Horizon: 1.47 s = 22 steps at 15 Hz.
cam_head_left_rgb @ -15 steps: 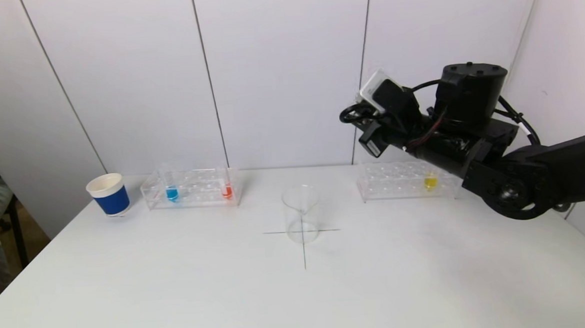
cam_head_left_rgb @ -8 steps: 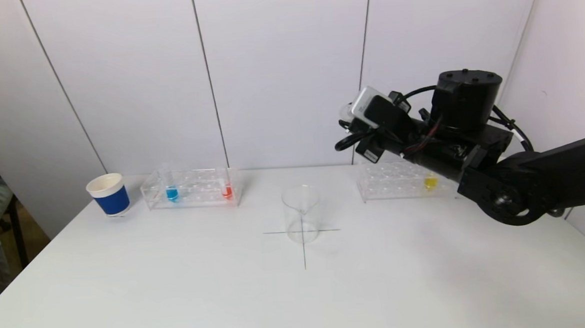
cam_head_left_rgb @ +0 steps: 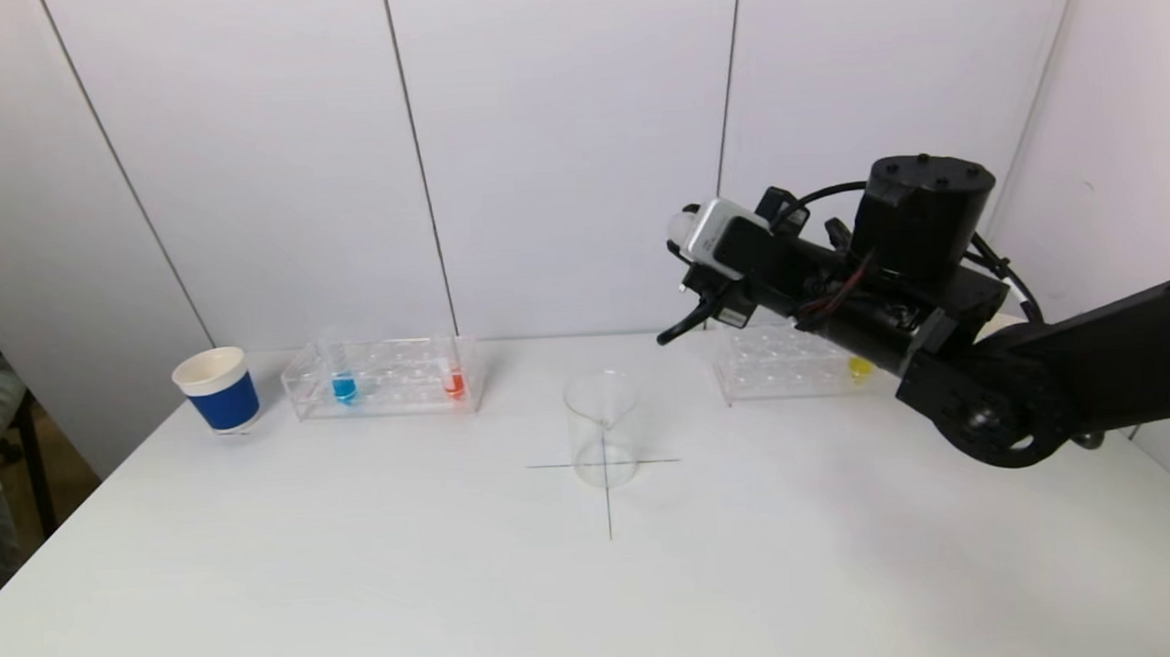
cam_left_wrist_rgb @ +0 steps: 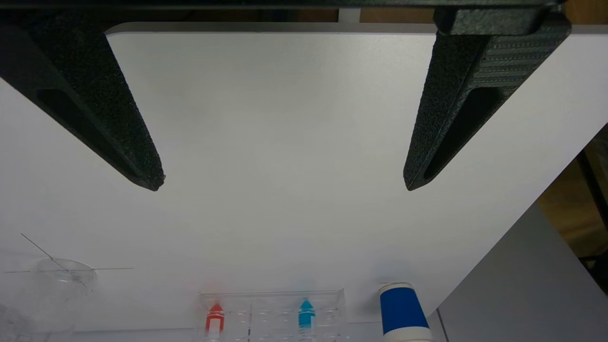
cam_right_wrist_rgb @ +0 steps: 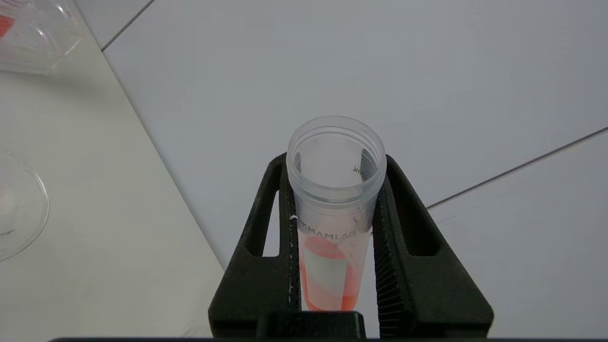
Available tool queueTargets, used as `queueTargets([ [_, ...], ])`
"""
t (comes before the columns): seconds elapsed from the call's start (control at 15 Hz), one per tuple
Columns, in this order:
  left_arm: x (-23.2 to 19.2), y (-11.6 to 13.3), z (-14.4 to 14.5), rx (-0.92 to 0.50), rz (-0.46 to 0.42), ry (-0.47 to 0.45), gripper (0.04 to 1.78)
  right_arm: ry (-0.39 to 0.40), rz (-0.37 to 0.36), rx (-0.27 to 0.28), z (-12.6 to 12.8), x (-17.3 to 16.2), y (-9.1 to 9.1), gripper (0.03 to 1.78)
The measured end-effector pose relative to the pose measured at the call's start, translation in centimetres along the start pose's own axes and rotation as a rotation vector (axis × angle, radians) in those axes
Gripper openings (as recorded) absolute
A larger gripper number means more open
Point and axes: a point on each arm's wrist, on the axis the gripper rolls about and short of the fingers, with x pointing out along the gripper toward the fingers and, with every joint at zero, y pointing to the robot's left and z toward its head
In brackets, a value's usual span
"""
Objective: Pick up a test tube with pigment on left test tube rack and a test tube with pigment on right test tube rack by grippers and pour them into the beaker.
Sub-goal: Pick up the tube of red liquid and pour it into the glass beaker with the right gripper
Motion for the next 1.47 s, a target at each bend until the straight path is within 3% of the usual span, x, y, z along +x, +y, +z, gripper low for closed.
queueTargets([
  [0.27,0.0,0.0,0.0,0.0,-0.001,0.0,1.76,-0.036,-0.05,-0.058,-0.9,0.9,1.2,0.49],
  [0.47,0.0,0.0,0.0,0.0,0.0,0.0,1.76,-0.046,-0.059,-0.066,-1.5,1.3,2.2,0.49],
  [0.93,0.0,0.0,0.0,0.0,0.0,0.0,1.76,-0.059,-0.019,-0.067,-2.6,2.2,4.3,0.49],
  [1.47,0.0,0.0,0.0,0.0,0.0,0.0,1.76,-0.115,-0.035,-0.124,-2.4,2.4,5.5,0.49],
])
